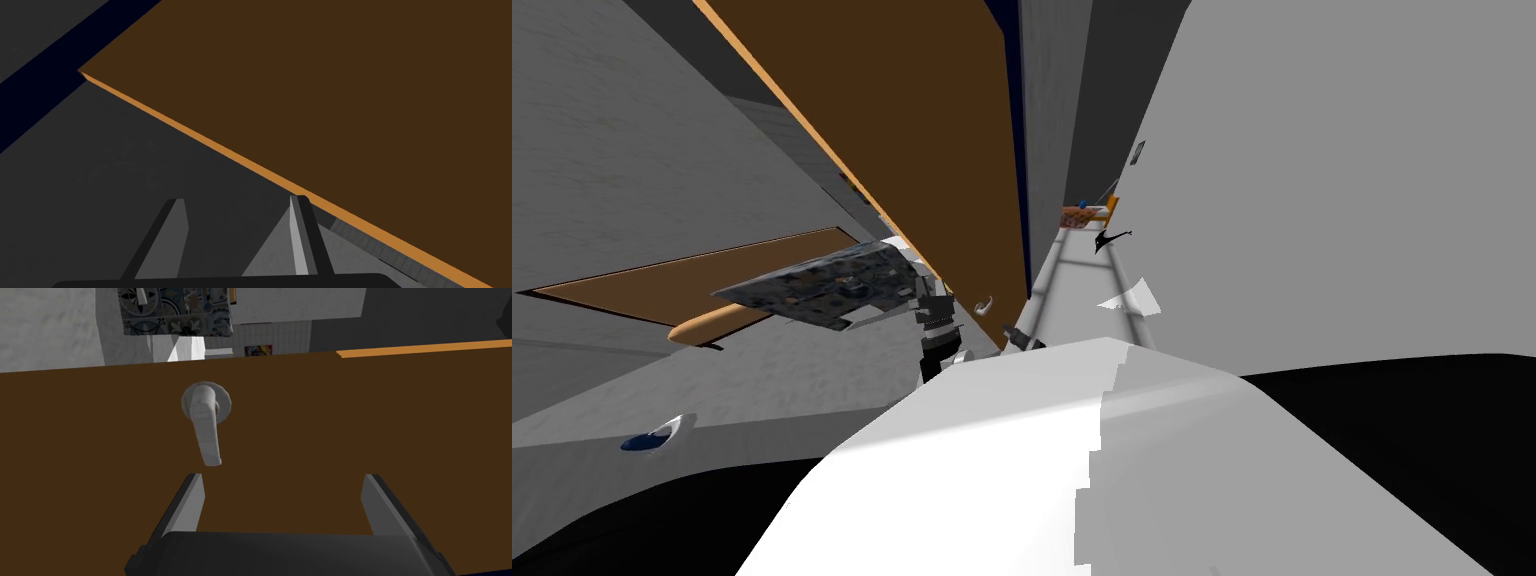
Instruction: Push the door open
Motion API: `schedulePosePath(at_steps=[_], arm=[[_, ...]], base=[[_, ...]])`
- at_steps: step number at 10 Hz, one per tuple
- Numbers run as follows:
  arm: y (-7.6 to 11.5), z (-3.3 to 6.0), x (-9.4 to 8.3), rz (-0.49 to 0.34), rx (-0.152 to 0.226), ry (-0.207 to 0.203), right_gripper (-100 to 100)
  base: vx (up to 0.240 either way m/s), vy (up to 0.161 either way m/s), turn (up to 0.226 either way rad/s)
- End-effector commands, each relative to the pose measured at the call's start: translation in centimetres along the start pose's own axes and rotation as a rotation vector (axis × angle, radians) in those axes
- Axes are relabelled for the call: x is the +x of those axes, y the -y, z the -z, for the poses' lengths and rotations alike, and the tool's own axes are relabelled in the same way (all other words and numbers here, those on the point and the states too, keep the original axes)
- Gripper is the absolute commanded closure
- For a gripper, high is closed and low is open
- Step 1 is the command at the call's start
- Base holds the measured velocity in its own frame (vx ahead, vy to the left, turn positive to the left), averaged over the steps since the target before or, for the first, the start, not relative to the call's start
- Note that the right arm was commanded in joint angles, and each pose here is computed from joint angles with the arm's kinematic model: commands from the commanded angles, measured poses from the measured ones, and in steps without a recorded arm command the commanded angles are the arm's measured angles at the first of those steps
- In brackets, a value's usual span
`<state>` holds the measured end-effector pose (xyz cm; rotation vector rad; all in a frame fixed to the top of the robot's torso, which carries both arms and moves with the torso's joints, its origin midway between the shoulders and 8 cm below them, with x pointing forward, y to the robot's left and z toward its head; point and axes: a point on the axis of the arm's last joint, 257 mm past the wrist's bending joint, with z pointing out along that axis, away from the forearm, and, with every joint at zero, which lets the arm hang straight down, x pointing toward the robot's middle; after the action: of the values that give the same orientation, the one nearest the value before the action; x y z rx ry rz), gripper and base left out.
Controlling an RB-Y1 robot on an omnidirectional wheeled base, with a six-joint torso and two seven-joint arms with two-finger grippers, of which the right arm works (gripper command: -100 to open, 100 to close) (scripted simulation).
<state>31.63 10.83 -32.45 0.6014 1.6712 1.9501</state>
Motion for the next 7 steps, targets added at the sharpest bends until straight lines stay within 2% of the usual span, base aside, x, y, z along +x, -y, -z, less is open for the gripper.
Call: schedulePosePath(at_steps=[1,4,7], arm=[[0.9,0.28,0.8,-0.003,0.020,-0.021,-100],[3.4,1.09,2.6,-0.006,0.077,-0.080,-100],[5.2,1.85,3.7,-0.004,0.120,-0.122,-100]], base=[[0.134,-0.015,0.008],[0.182,-0.029,0.011],[0.211,-0.006,0.008]])
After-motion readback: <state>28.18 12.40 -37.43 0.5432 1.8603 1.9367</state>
